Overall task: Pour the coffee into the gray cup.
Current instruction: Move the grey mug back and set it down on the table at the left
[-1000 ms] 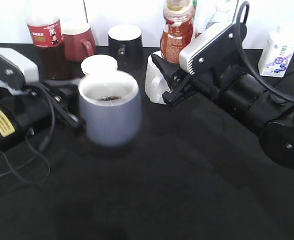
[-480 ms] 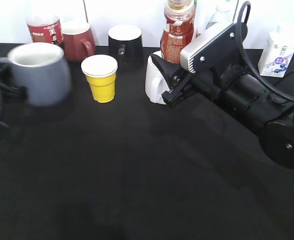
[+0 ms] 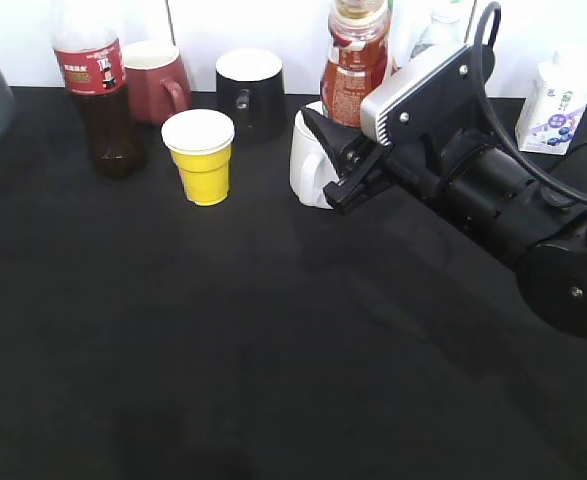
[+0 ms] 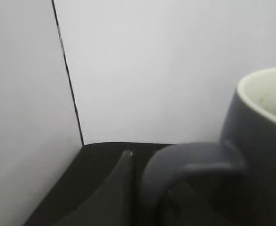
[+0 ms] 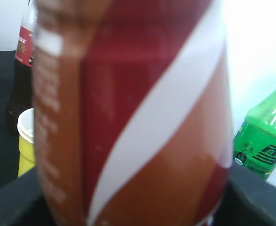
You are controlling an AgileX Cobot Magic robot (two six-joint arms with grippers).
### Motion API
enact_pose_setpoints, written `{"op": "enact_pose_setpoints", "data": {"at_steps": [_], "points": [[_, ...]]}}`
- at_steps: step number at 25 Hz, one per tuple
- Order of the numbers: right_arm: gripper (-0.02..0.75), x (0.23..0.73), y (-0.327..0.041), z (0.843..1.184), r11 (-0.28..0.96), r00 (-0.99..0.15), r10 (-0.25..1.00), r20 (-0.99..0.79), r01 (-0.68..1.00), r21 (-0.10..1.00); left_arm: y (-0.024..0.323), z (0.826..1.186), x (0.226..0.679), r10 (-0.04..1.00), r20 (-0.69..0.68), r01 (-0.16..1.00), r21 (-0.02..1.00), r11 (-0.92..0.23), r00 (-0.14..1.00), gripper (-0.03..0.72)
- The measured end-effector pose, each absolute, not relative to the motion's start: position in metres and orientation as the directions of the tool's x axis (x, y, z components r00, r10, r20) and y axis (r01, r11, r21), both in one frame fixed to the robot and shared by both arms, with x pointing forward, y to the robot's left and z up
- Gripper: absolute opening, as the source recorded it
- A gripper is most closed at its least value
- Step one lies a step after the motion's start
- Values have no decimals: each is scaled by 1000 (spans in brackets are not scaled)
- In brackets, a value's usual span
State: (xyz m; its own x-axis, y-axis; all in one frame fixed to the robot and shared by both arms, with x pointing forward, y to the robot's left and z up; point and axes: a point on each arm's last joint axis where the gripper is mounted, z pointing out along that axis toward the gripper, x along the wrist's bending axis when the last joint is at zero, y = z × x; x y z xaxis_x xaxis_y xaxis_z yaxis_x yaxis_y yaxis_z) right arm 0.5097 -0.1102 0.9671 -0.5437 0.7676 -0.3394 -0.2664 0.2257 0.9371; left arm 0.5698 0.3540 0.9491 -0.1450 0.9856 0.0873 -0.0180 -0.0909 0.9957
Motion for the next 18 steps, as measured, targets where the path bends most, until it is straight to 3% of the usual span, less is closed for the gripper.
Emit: {"op": "enact_pose_setpoints", "data": {"at_steps": [10,18], "points": [[532,512,-114,967,217,-514,798,-315,-244,945,352,905,667,992,117,64,991,-115,-38,58],[532,515,-118,967,208,-478,830,-287,-213,955,338,885,695,996,94,60,994,-95,7,61]]}}
